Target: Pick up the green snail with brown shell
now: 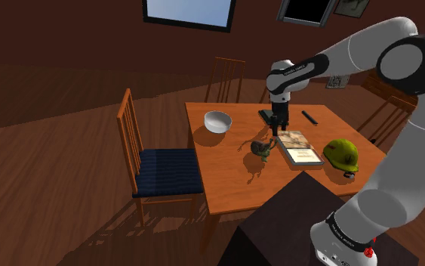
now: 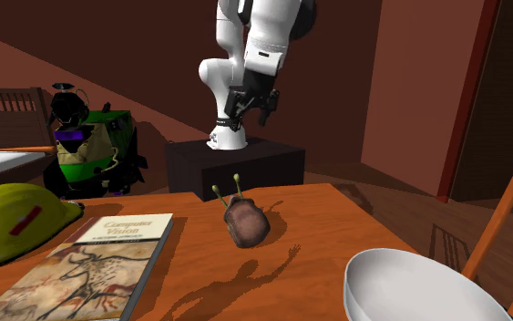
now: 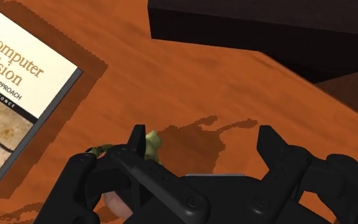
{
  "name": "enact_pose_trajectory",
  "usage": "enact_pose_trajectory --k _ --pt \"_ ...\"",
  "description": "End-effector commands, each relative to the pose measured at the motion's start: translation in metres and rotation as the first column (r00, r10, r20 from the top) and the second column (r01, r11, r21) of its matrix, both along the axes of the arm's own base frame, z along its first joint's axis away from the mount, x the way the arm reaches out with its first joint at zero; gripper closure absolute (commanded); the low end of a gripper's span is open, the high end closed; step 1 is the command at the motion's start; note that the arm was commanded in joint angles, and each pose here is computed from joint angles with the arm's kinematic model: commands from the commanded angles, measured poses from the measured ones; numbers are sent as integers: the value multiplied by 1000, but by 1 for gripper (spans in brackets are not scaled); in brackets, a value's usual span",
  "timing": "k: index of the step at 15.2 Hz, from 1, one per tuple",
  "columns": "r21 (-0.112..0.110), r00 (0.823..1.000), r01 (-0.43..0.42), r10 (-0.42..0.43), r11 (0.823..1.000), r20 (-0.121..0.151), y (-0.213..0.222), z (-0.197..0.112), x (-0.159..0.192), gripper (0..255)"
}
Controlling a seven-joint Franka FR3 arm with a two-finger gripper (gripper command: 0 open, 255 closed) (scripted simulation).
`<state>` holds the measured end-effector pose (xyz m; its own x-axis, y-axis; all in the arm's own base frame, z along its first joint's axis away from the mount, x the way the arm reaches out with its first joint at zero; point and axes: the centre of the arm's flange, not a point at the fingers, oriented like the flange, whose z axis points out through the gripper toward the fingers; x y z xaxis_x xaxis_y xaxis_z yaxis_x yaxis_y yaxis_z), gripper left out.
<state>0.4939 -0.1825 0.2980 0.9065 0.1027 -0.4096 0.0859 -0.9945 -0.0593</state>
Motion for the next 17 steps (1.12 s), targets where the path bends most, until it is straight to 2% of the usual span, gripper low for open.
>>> enact_pose_trajectory --k 1,11,17 --pt "0 1000 -13 13 1000 -20 -11 -25 12 0" --pt "4 990 -73 73 997 -117 -72 -137 63 0" --pt "4 990 -73 73 997 -117 -72 -169 63 0"
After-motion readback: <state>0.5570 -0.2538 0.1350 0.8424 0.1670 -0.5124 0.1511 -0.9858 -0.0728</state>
